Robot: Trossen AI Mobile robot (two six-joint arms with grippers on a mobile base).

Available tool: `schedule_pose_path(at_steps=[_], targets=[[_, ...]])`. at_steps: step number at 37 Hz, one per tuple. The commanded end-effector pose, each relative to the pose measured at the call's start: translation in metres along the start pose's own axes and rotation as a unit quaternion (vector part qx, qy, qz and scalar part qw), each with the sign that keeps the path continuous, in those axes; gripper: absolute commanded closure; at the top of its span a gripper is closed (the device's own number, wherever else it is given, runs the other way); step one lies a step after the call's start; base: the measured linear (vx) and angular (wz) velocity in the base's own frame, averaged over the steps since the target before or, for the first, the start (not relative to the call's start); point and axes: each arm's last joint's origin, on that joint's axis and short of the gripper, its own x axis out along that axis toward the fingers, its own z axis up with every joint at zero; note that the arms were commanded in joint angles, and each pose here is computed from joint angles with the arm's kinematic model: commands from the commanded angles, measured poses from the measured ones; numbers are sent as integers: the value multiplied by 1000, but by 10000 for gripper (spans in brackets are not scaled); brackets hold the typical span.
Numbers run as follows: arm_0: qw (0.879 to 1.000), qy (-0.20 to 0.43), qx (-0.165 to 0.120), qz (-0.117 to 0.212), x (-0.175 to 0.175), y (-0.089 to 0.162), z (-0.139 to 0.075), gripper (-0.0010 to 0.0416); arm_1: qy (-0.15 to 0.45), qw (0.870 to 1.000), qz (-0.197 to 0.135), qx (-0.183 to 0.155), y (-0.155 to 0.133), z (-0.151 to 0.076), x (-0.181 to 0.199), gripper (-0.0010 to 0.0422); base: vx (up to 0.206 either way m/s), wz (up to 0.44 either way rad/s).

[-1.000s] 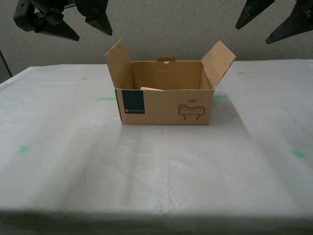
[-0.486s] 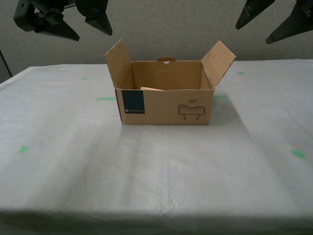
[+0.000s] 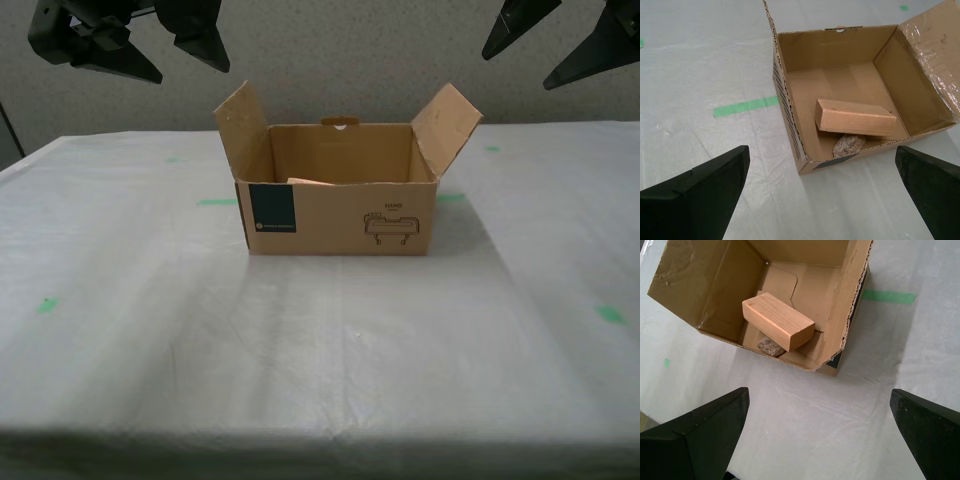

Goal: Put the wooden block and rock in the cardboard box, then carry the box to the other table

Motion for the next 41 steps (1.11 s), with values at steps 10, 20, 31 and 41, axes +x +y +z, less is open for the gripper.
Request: schedule_pose_path(at_steps=[10,20,31,41], targets=[[1000,-1,1,-1,0,0,0,12,-2,1000,0,0,0,1,0,12,0,0],[1000,-1,1,-1,0,0,0,12,-2,1000,0,0,0,1,0,12,0,0],[1000,-1,1,-1,0,0,0,12,-2,1000,0,1,0,1,0,12,0,0],[1000,-1,1,-1,0,0,0,12,-2,1000,0,0,0,1,0,12,0,0]])
